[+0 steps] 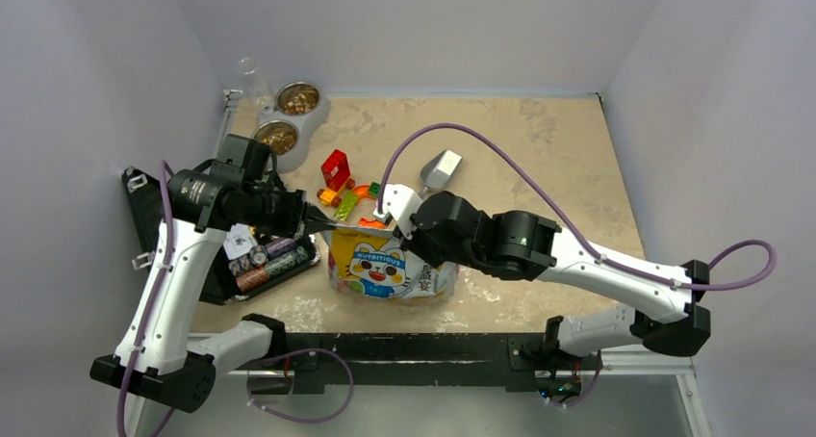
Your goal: Serve the pet food
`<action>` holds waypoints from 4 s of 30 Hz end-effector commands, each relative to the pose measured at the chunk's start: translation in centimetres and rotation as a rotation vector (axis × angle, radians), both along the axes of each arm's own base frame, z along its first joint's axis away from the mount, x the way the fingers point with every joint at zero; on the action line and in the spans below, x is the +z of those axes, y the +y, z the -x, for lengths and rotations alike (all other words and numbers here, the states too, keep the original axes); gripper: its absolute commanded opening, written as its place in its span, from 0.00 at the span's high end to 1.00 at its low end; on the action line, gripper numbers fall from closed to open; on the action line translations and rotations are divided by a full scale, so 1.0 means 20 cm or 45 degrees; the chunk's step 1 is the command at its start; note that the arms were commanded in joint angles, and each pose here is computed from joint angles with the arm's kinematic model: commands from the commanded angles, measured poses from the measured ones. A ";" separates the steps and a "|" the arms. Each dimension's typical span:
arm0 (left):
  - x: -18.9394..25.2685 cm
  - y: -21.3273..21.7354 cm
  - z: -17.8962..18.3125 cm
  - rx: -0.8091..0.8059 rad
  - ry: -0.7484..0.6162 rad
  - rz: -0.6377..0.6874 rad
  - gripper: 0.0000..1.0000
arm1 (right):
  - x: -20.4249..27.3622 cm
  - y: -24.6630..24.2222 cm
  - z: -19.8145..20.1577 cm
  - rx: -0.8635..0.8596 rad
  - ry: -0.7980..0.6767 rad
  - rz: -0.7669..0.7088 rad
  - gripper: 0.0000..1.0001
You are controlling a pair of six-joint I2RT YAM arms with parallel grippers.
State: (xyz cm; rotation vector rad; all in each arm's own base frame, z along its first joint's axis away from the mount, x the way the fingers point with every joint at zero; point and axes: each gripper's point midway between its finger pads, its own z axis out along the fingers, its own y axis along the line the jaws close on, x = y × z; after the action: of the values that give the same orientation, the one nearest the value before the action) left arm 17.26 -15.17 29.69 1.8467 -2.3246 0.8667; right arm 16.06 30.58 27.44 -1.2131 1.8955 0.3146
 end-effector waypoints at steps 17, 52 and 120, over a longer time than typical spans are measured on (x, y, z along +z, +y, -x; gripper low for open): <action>0.12 -0.07 0.09 -0.073 -0.190 0.088 0.34 | 0.10 -0.25 -0.02 -0.103 -0.006 0.026 1.00; 0.06 -0.32 0.09 -0.055 -0.164 0.139 1.00 | 0.28 0.28 0.08 0.331 -0.266 -0.090 0.73; 0.00 0.14 -0.01 0.150 -0.135 -0.256 1.00 | -0.13 -0.78 -0.08 -0.278 -0.233 0.229 1.00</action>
State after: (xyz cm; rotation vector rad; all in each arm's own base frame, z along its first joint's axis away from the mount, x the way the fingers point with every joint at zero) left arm 16.60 -19.77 29.12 1.7457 -2.3148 0.9049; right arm 15.55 27.98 28.87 -1.0793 1.7211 0.4834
